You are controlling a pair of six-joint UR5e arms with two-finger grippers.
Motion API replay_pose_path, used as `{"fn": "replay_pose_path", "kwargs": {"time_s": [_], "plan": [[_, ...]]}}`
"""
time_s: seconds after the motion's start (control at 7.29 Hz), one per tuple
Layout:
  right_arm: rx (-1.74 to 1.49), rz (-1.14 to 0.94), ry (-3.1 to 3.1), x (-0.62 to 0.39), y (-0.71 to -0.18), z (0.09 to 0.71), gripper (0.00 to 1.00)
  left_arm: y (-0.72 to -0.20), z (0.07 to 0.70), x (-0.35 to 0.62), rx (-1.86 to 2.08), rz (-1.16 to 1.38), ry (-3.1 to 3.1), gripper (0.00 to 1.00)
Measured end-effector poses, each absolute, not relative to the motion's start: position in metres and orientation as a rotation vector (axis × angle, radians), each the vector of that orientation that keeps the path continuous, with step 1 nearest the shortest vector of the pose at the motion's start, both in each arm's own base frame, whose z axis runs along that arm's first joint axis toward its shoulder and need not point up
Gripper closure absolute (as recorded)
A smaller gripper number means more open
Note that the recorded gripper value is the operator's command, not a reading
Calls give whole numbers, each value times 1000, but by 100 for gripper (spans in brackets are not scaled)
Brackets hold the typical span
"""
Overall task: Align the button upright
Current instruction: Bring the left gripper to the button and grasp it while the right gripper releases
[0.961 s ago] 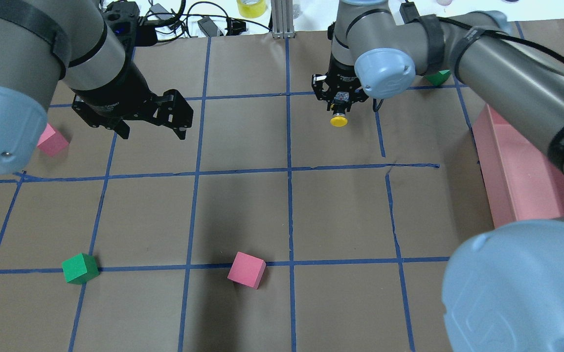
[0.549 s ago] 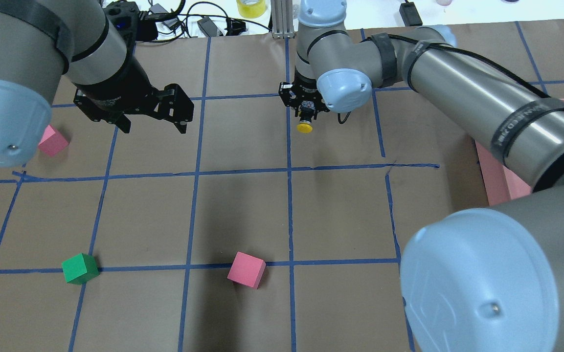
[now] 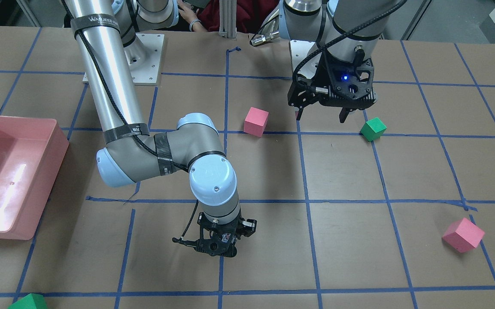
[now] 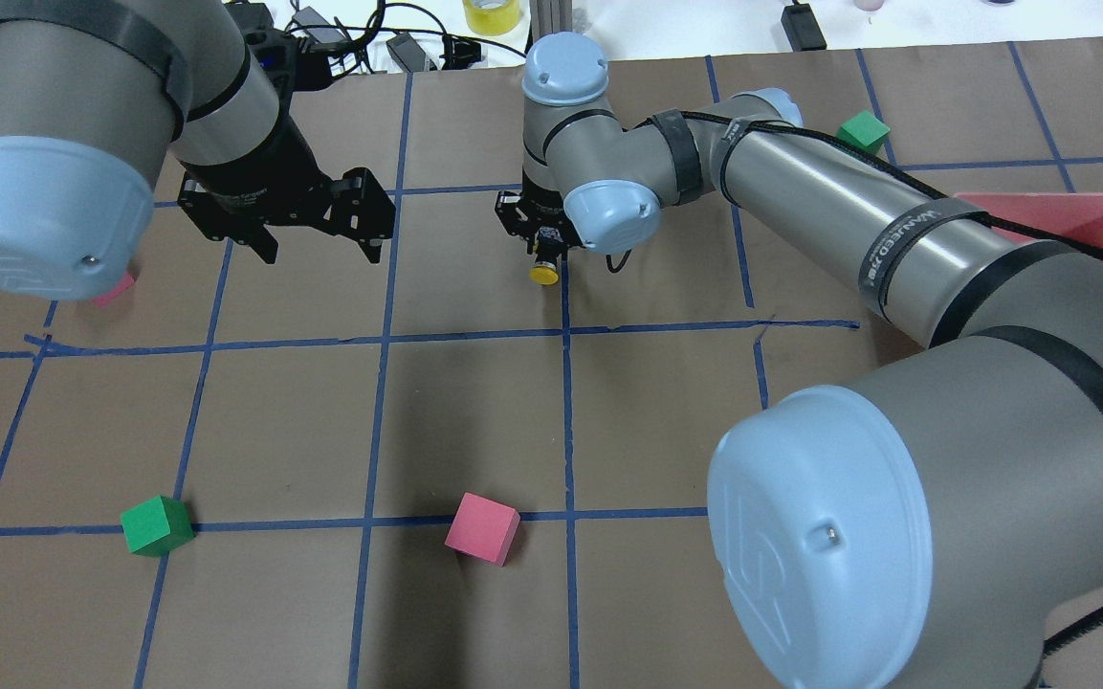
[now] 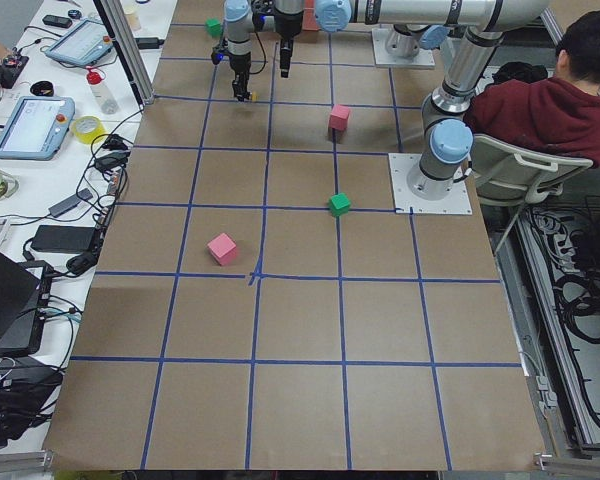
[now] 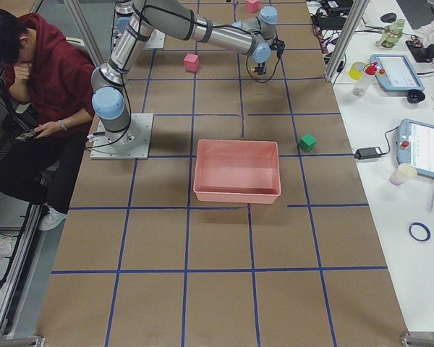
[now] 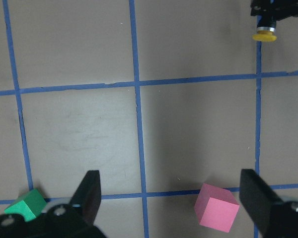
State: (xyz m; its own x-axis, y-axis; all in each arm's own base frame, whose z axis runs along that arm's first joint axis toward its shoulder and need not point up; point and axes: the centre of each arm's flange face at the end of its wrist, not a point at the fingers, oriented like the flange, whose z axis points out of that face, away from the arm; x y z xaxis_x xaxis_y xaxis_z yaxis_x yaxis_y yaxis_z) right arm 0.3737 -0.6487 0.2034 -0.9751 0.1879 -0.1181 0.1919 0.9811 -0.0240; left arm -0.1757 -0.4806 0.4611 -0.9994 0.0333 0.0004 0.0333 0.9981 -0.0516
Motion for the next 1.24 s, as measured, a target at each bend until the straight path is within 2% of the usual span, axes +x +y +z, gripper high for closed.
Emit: {"fn": "replay_pose_path", "kwargs": {"time_s": [0.14,0.41,0.82,1.24], "plan": [[285,-41,3007,375,-648,198,0,-481,456,-178,-35,97,-3141,0],[255,-56,3003,374,-645,211,0,-475,449,-180,24,155,-3137,0],[264,-136,3007,349,-609,298,0,-471,427,-182,62,180,-3131,0],[421,-167,3080,270,-605,339,0,-464,365,-204,10,431,-3079,0]]}}
